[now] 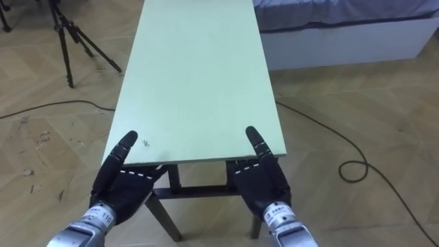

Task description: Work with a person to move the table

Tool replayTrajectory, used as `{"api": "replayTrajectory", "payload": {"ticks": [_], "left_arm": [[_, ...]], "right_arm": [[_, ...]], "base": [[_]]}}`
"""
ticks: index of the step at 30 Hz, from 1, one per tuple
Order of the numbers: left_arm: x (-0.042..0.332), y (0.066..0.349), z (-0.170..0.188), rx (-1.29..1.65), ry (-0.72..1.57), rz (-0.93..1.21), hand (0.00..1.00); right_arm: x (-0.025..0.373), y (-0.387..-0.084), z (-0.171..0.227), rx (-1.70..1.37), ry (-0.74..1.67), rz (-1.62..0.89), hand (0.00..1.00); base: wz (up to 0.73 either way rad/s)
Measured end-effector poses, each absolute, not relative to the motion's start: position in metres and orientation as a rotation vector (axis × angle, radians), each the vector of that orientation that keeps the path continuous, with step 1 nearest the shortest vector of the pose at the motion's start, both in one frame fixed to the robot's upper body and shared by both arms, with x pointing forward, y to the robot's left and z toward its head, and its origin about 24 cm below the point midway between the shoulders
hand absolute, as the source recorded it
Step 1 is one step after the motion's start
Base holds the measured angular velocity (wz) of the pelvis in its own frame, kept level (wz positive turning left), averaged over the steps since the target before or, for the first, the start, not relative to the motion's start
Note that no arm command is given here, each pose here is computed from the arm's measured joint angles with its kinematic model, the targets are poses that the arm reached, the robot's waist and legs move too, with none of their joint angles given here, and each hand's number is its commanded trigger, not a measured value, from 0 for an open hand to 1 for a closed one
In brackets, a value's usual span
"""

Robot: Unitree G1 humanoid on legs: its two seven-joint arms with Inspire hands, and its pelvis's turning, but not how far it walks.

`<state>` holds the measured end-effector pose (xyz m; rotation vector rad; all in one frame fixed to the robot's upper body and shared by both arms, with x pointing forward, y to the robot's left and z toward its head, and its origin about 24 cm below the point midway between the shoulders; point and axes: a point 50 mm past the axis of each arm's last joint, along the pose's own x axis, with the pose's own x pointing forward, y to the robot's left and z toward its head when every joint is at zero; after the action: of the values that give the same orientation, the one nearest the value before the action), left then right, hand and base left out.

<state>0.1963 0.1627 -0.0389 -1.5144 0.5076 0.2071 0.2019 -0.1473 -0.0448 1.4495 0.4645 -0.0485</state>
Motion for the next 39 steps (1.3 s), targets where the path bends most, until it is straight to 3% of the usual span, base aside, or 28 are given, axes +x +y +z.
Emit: {"api": "replayTrajectory", "payload": {"ticks": [1,2,3,39], "left_arm": [[0.196,0.163,-0.039,-1.52,0.507,0.208,0.79],[0.196,0.163,-0.039,-1.521,0.508,0.209,1.0],[0.196,0.162,-0.039,-1.522,0.508,0.211,1.0],[0.187,0.156,-0.056,-1.534,0.589,0.297,1.0]], "right_arm": [[0.202,-0.147,-0.045,1.449,0.465,-0.05,0.0],[0.202,-0.147,-0.045,1.449,0.465,-0.05,0.77],[0.202,-0.147,-0.045,1.448,0.466,-0.052,1.0],[0.197,-0.137,-0.057,1.382,0.583,-0.162,1.0]], "base": [[0.0],[0.0],[0.0],[0.0]]}}
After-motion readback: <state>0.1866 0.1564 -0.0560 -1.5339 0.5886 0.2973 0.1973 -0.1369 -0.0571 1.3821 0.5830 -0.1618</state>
